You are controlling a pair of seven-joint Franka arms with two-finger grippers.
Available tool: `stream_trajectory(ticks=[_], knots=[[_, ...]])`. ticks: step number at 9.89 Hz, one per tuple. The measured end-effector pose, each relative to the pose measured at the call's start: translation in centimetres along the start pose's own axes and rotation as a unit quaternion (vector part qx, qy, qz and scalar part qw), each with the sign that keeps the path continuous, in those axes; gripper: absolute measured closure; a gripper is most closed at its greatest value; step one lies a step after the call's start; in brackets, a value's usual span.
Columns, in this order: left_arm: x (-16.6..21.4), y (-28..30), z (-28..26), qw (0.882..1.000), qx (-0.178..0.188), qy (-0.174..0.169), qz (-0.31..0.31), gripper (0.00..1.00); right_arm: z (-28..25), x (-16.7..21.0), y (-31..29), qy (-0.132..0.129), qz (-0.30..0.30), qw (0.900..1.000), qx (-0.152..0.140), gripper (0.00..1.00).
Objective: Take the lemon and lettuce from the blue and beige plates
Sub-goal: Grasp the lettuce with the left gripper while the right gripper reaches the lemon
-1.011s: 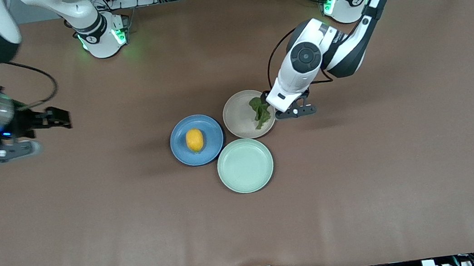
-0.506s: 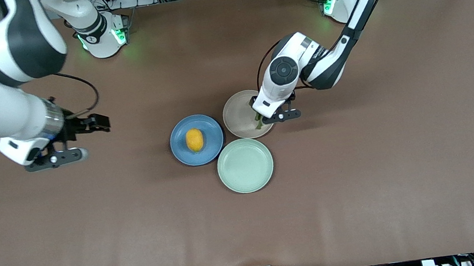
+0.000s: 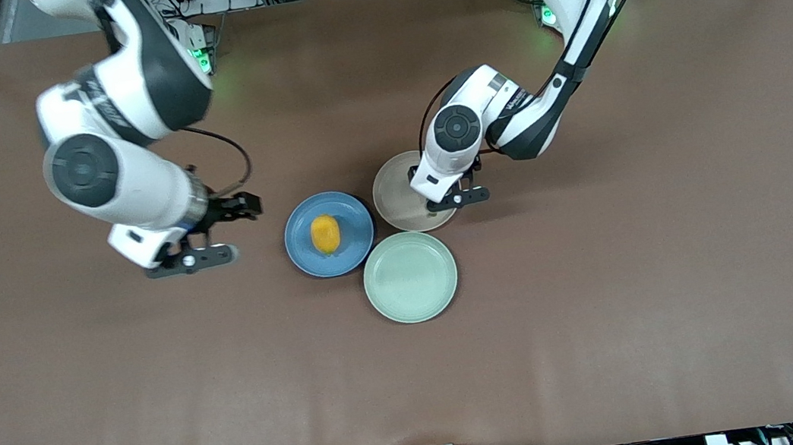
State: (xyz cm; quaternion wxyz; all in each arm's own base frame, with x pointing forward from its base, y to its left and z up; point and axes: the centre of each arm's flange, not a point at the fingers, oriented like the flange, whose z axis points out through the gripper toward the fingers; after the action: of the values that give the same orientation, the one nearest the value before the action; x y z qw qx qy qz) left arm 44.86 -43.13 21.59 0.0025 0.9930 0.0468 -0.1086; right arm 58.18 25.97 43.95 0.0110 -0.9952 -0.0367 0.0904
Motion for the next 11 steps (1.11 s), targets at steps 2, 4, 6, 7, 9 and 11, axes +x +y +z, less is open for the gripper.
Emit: stream_trajectory(ticks=[2, 4, 6, 7, 9, 11], knots=[[0.6, 0.6, 0.6, 1.000, 0.002, 0.005, -0.007, 0.00, 5.0, -0.7, -2.9, -0.003, -0.014, 1.000, -0.008, 0.00], [0.7, 1.2, 1.3, 1.000, 0.003, 0.002, -0.009, 0.00, 8.0, -1.2, -5.1, -0.012, -0.022, 1.000, -0.017, 0.00], [0.6, 1.6, 1.9, 1.000, 0.007, 0.002, -0.010, 0.00, 10.4, -1.2, -7.1, -0.009, -0.032, 0.999, -0.021, 0.00], [0.4, 1.8, 2.3, 1.000, 0.011, 0.003, -0.010, 0.00, 11.7, -1.1, -7.9, 0.000, -0.035, 0.999, -0.021, 0.00], [0.2, 2.0, 2.7, 1.000, 0.016, 0.006, -0.010, 0.00, 14.6, -0.8, -8.1, 0.019, -0.034, 0.999, -0.017, 0.00], [0.1, 2.1, 2.8, 1.000, 0.019, 0.010, -0.005, 0.01, 16.2, -0.6, -7.8, 0.023, -0.021, 0.999, -0.017, 0.00]])
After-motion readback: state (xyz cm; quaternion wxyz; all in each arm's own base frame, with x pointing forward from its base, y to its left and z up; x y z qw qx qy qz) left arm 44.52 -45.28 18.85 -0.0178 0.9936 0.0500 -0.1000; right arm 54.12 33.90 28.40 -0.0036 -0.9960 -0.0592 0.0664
